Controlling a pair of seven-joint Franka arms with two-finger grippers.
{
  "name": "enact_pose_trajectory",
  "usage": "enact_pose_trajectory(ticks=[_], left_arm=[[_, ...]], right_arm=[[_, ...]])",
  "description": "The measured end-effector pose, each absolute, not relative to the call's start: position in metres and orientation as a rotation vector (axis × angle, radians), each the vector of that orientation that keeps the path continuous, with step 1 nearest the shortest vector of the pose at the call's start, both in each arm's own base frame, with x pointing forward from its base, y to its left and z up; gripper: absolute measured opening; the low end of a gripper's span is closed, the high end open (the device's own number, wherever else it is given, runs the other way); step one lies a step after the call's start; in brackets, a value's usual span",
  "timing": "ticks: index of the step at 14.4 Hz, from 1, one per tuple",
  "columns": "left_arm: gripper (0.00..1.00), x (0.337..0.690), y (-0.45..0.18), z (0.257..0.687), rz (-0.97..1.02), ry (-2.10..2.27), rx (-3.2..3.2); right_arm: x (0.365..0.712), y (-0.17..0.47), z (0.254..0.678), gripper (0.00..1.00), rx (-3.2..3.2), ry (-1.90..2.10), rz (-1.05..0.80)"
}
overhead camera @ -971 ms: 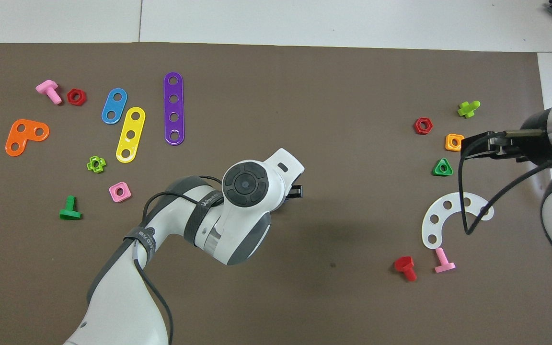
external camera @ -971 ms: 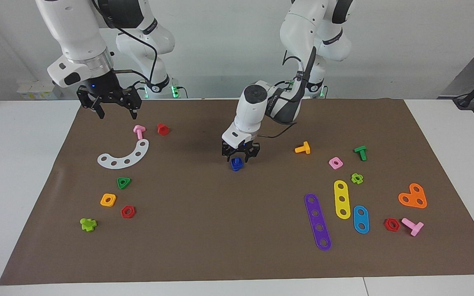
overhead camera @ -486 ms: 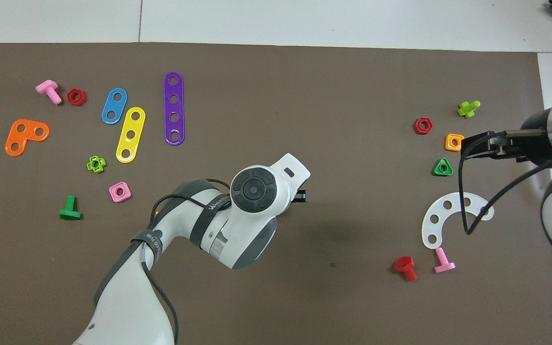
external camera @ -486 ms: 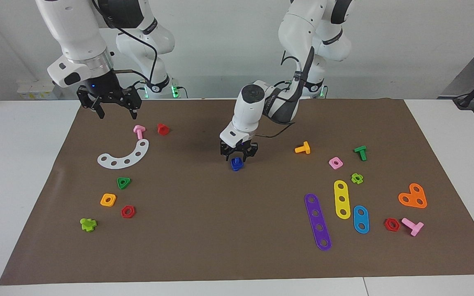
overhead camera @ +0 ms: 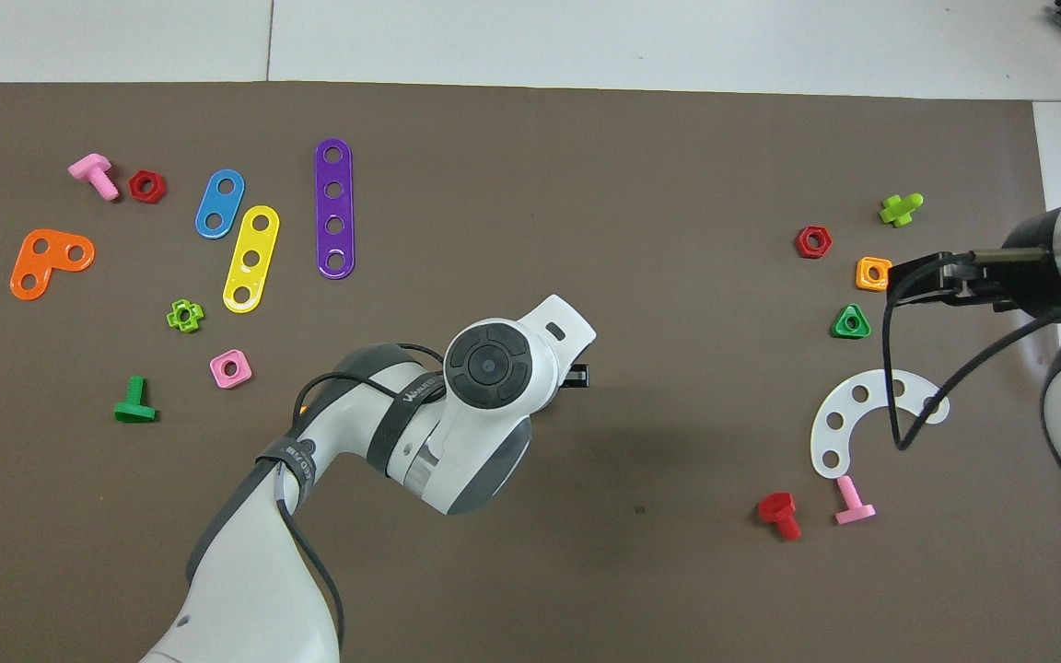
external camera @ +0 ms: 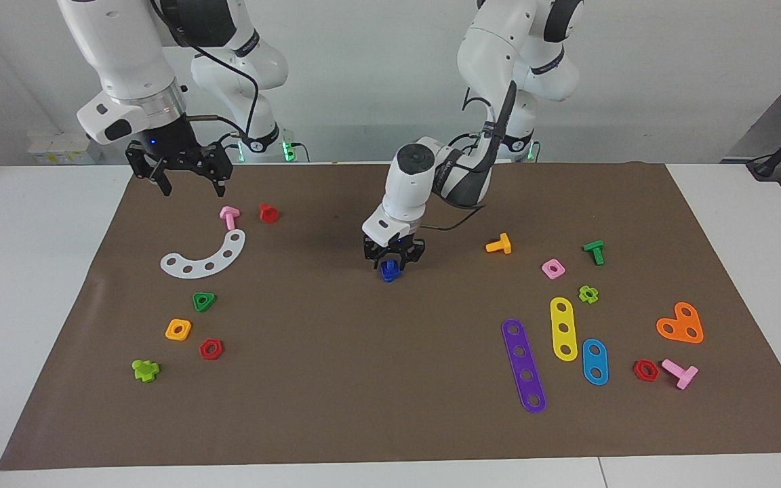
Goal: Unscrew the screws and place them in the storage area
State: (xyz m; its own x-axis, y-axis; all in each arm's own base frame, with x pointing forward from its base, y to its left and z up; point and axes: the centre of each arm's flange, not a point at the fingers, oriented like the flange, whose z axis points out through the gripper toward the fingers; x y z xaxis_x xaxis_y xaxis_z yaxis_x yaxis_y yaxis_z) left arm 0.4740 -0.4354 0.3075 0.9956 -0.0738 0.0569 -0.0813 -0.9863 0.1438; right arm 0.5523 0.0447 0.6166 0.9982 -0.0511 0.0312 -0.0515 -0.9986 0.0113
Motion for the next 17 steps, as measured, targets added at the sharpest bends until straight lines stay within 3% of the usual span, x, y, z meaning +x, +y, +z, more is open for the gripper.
enact_pose_trajectory(ticks=[1,3,10,17], left_arm=[[0.62,0.474,-0.435,0.307,0.078,-0.117,2.992],[0.50,0.475,-0.435,0.308,0.081,-0.117,2.992],[0.48,0.478,-0.433,0.312,0.059,-0.102,3.005],[0.48,0.530,-0.413,0.420,-0.001,0.187,3.012]], right_arm=[[0.552,0.045,0.617,1.00,3.128,-0.080,0.048],[0.552,0.045,0.617,1.00,3.128,-0.080,0.048],[0.552,0.046,0.617,1.00,3.128,-0.076,0.048],[0.552,0.049,0.616,1.00,3.129,-0.067,0.047]])
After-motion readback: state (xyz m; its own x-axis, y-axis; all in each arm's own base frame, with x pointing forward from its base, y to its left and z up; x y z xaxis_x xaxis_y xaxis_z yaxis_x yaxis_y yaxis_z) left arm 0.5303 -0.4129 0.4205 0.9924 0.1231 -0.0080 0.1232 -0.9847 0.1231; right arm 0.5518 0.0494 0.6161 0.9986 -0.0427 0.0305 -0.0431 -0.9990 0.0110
